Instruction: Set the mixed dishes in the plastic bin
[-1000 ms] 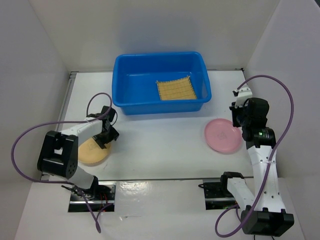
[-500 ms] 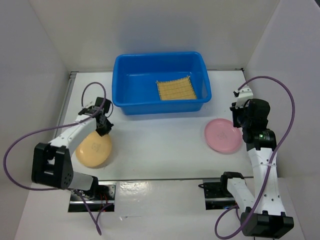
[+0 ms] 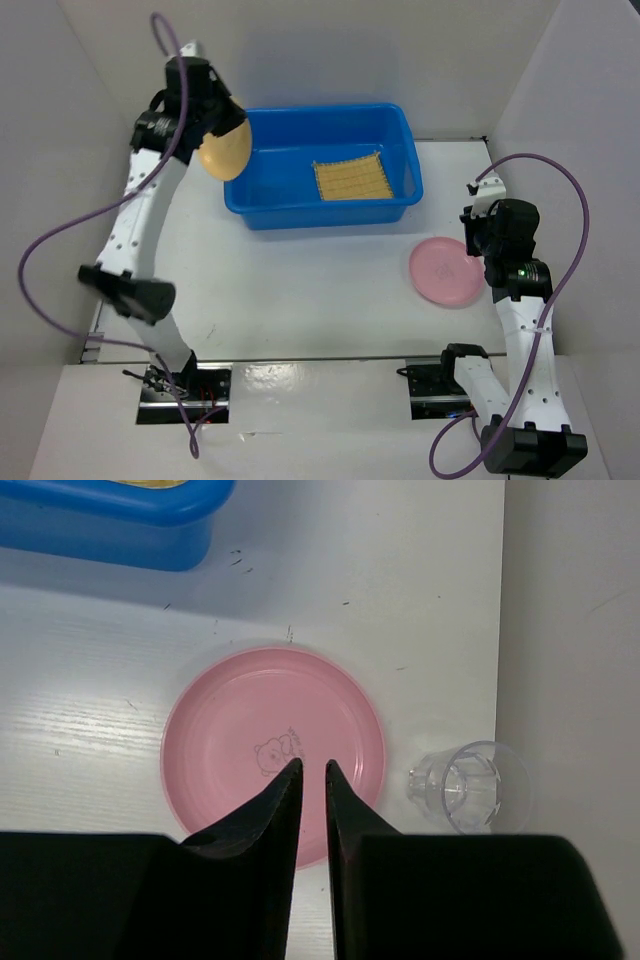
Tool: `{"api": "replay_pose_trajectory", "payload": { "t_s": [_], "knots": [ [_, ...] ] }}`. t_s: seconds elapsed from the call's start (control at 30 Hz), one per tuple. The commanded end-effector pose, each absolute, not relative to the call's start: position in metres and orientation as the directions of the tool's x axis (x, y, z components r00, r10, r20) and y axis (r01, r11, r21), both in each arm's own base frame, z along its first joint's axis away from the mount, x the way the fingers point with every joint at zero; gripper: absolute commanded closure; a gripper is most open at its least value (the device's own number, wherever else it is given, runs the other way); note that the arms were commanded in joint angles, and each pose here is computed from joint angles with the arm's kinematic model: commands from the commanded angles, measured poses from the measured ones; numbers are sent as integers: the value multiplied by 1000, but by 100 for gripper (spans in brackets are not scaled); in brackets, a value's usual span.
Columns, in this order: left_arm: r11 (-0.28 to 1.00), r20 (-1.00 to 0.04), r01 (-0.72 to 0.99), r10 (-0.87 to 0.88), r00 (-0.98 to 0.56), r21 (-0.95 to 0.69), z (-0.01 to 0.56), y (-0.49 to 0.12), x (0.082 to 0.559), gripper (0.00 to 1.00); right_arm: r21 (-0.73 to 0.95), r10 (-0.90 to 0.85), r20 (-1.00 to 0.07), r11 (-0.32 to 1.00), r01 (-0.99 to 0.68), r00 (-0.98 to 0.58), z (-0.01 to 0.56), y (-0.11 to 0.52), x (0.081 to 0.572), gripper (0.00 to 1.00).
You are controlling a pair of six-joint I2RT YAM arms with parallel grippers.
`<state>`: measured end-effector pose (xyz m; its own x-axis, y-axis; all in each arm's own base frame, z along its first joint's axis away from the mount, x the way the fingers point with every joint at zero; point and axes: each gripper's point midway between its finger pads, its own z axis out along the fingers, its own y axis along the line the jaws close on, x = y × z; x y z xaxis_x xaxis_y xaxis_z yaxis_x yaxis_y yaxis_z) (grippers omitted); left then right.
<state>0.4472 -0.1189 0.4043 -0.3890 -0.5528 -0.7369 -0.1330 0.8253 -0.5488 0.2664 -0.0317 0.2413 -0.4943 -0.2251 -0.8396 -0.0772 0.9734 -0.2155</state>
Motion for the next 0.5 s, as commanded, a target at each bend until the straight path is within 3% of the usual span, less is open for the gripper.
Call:
{"api": "replay_pose_trajectory", "payload": {
  "t_s": [0.0, 0.1, 0.23, 0.47],
  "knots": [
    [889, -759, 45, -361, -541, -455, 392, -188, 453, 100, -230, -220, -862, 972, -34, -457, 252, -38, 273, 80],
    [928, -766, 107, -226, -602, -357, 355, -240, 470, 100, -229, -219, -857, 973, -36, -466, 249, -39, 274, 80],
    [903, -789, 241, -153, -595, -357, 329, -297, 490, 100, -229, -219, -857, 973, -36, -466, 249, -39, 274, 81],
    [926, -901, 347, 15, -434, -152, 303, -370, 504, 100, -229, -219, -857, 973, -36, -466, 249, -39, 274, 81]
  ]
}}
